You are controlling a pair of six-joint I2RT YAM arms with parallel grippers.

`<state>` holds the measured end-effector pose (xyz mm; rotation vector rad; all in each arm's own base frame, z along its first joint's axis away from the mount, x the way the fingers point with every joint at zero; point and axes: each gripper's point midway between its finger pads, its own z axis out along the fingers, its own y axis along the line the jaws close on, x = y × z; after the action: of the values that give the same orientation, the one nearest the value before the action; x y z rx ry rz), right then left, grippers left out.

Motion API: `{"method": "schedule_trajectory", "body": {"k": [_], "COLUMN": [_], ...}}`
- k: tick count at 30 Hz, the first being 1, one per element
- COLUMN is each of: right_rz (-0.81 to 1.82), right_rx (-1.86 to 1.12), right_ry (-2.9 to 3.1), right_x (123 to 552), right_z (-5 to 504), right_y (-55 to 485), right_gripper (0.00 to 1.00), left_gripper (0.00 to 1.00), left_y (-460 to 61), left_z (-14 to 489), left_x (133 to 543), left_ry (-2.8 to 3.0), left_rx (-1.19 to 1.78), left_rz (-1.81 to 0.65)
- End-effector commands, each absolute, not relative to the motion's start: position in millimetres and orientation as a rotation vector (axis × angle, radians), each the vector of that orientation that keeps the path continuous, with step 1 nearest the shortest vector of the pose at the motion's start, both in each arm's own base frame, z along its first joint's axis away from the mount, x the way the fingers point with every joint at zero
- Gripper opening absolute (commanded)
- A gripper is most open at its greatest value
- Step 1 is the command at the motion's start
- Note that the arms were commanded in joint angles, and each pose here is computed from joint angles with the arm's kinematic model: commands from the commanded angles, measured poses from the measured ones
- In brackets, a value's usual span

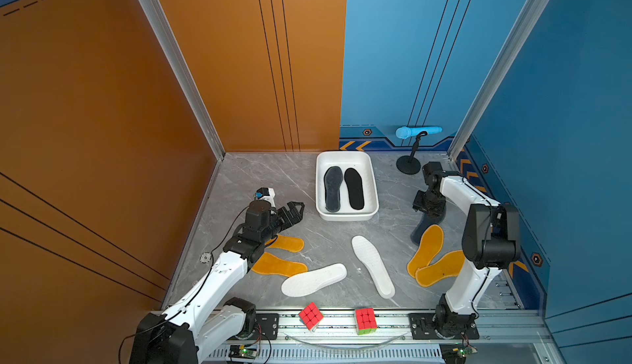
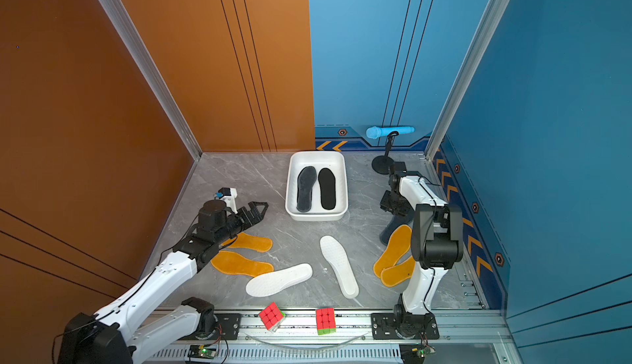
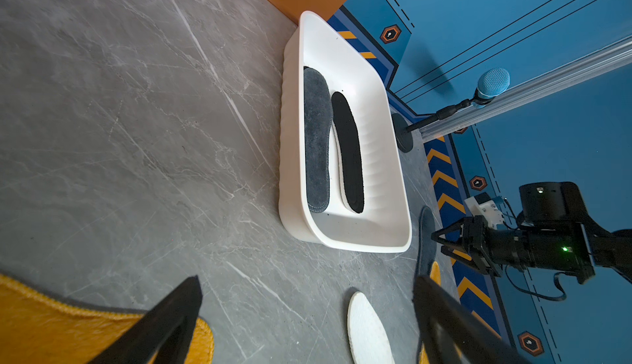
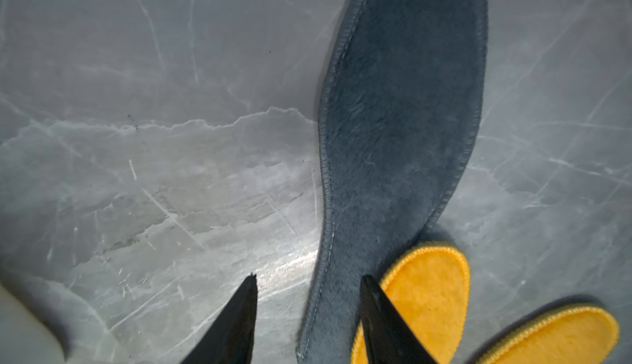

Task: Put the insoles into the storage box
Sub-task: Pick up the insole from the center of the board.

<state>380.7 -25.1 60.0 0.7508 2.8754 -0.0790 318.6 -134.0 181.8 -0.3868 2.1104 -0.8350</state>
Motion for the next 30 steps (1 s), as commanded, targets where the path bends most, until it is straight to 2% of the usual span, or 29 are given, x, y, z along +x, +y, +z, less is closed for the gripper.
{"method": "schedule_trajectory", "body": {"k": [1,11,13,17,20,25,30], "right_rz": [-0.226,-0.137,-0.091,0.014,0.093,0.135,0.186], "right_rx": [0.794,0.799,0.787,0.704,0.605,0.412,0.248], "right_ry": [2.899,2.976,2.995,3.018,3.023,3.015,2.996], "right_x": [373,375,376,383,388,396,399], "right_z": [57,27,22,18,20,25,35], "right_y": [-44,-37,-31,-14,2,23,46], "right_gripper": [0.52,0.53,0.50,0.30,0.22,0.15,0.14], "left_gripper": [0.98,0.98,0.98,0.98,0.98,0.98,0.98], "left_y": [-136,-136,-136,-135,-133,-133,-132], "left_z": [193,190,191,191,191,191,189], "left_x": [320,320,320,319,318,317,316], "left_ry": [2.095,2.102,2.100,2.101,2.100,2.097,2.101], "left_rx": [-0.376,-0.377,-0.377,-0.377,-0.381,-0.385,-0.388], "left_rz": [-0.842,-0.837,-0.838,-0.833,-0.828,-0.827,-0.825]}}
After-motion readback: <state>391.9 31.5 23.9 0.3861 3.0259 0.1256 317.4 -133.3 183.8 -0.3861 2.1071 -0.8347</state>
